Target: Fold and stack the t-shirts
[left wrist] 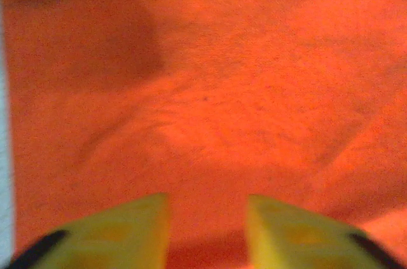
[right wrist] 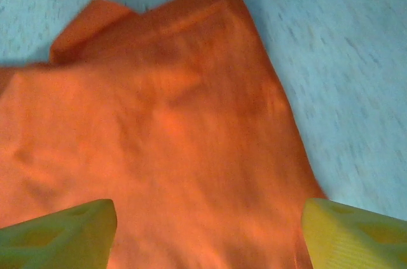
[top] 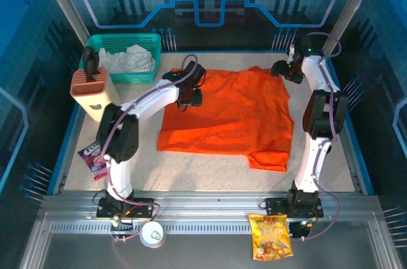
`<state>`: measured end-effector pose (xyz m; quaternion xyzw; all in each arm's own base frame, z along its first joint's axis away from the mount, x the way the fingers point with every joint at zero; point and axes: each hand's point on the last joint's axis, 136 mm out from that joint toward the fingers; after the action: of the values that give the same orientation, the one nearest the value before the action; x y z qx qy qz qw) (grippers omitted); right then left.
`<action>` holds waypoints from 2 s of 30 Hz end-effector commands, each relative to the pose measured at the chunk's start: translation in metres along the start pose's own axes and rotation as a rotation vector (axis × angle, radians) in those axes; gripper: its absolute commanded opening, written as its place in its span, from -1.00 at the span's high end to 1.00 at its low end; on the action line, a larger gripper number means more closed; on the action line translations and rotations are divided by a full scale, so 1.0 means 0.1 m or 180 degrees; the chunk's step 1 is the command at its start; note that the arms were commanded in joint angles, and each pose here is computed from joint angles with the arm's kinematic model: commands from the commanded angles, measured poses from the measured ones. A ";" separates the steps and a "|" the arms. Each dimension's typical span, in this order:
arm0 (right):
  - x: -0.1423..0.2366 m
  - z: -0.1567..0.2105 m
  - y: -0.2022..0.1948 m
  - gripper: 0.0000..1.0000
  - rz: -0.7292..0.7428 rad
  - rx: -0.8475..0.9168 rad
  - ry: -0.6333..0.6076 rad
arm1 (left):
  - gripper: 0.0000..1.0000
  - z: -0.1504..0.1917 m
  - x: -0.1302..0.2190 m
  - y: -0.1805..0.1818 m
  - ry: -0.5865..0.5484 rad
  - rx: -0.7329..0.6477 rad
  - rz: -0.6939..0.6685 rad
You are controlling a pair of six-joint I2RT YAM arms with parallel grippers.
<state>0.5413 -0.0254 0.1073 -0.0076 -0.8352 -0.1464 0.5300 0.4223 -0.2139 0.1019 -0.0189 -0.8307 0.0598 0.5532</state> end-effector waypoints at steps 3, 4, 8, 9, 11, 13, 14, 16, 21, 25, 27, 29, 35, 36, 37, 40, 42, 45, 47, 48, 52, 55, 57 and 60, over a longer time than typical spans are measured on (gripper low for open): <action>-0.49 -0.23 0.05 -0.50 -0.0334 0.0156 0.0075 | 1.00 -0.10 -0.39 -0.27 0.0130 -0.0024 0.0207; -0.61 -0.25 0.03 -0.50 -0.0341 0.0147 0.0093 | 1.00 -0.09 -0.48 -0.27 0.0167 -0.0012 0.0189; -0.95 -0.24 -0.11 -0.50 -0.0292 0.0060 0.0170 | 1.00 0.01 -0.74 -0.24 0.0302 0.0011 0.0113; -1.00 -0.23 -0.13 -0.49 -0.0302 0.0029 0.0187 | 1.00 0.03 -0.77 -0.23 0.0320 0.0009 0.0101; -1.08 -0.21 -0.13 -0.46 -0.0398 -0.0040 0.0212 | 1.00 0.09 -0.84 -0.21 0.0369 0.0006 0.0072; -1.13 -0.19 -0.10 -0.34 -0.0518 -0.0086 0.0228 | 1.00 0.13 -0.89 -0.18 0.0406 -0.0005 0.0035; -1.14 -0.18 -0.06 -0.30 -0.0599 -0.0104 0.0237 | 1.00 0.15 -0.92 -0.17 0.0423 -0.0011 0.0017; -1.14 -0.18 0.01 -0.25 -0.0728 -0.0135 0.0243 | 1.00 0.18 -0.95 -0.15 0.0442 -0.0015 -0.0012; -1.05 -0.25 0.00 -0.26 -0.0706 -0.0160 0.0178 | 1.00 0.25 -0.99 -0.09 0.0479 -0.0017 -0.0063; -0.90 -0.36 -0.05 -0.38 -0.0610 -0.0104 0.0049 | 1.00 0.27 -0.99 -0.03 0.0458 -0.0052 -0.0127; -0.82 -0.42 -0.06 -0.45 -0.0610 -0.0084 -0.0037 | 1.00 0.30 -1.03 0.02 0.0467 -0.0065 -0.0185; -0.74 -0.49 -0.09 -0.50 -0.0579 -0.0095 -0.0130 | 1.00 0.34 -1.07 0.08 0.0504 -0.0068 -0.0255; -0.74 -0.58 -0.19 -0.59 -0.0515 -0.0095 -0.0233 | 1.00 0.39 -1.13 0.17 0.0526 -0.0076 -0.0353; -0.78 -0.58 -0.19 -0.59 -0.0537 -0.0104 -0.0219 | 1.00 0.39 -1.13 0.17 0.0526 -0.0081 -0.0352; -0.83 -0.56 -0.18 -0.59 -0.0568 -0.0119 -0.0184 | 1.00 0.39 -1.13 0.16 0.0524 -0.0081 -0.0346; -1.04 -0.44 -0.14 -0.57 -0.0675 -0.0192 -0.0039 | 1.00 0.36 -1.12 0.15 0.0525 -0.0091 -0.0338; -1.16 -0.36 -0.09 -0.56 -0.0746 -0.0228 0.0046 | 1.00 0.34 -1.10 0.14 0.0518 -0.0093 -0.0331; -1.30 -0.26 0.00 -0.52 -0.0826 -0.0224 0.0131 | 1.00 0.33 -1.08 0.13 0.0510 -0.0100 -0.0335; -1.30 -0.26 0.07 -0.47 -0.0860 -0.0193 0.0129 | 1.00 0.33 -1.07 0.13 0.0510 -0.0106 -0.0334; -1.30 -0.27 0.09 -0.43 -0.0887 -0.0195 0.0125 | 1.00 0.32 -1.06 0.13 0.0508 -0.0110 -0.0333; -1.23 -0.32 0.16 -0.10 -0.0971 -0.0209 0.0086 | 1.00 0.34 -1.06 0.15 0.0513 -0.0112 -0.0347; -1.12 -0.35 0.22 0.21 -0.1048 -0.0199 0.0072 | 1.00 0.37 -1.06 0.16 0.0523 -0.0100 -0.0342; -1.02 -0.37 0.28 0.38 -0.1109 -0.0182 0.0054 | 1.00 0.37 -1.05 0.16 0.0523 -0.0086 -0.0335; -0.81 -0.42 0.34 0.61 -0.1155 -0.0131 -0.0011 | 1.00 0.39 -1.04 0.17 0.0522 -0.0085 -0.0331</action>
<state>0.6266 -0.0071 0.0301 0.1042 -0.8232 -0.2486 0.4996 0.4526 -0.2341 0.0166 -0.0166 -0.8146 0.0520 0.5775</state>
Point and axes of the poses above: each hand's point on the last joint's axis, 136 mm out from that joint toward the fingers, its own x axis back along the fingers, its own y axis along the line the jaws close on, z = x × y, and after that the axes turned 1 degree about x, right-handed
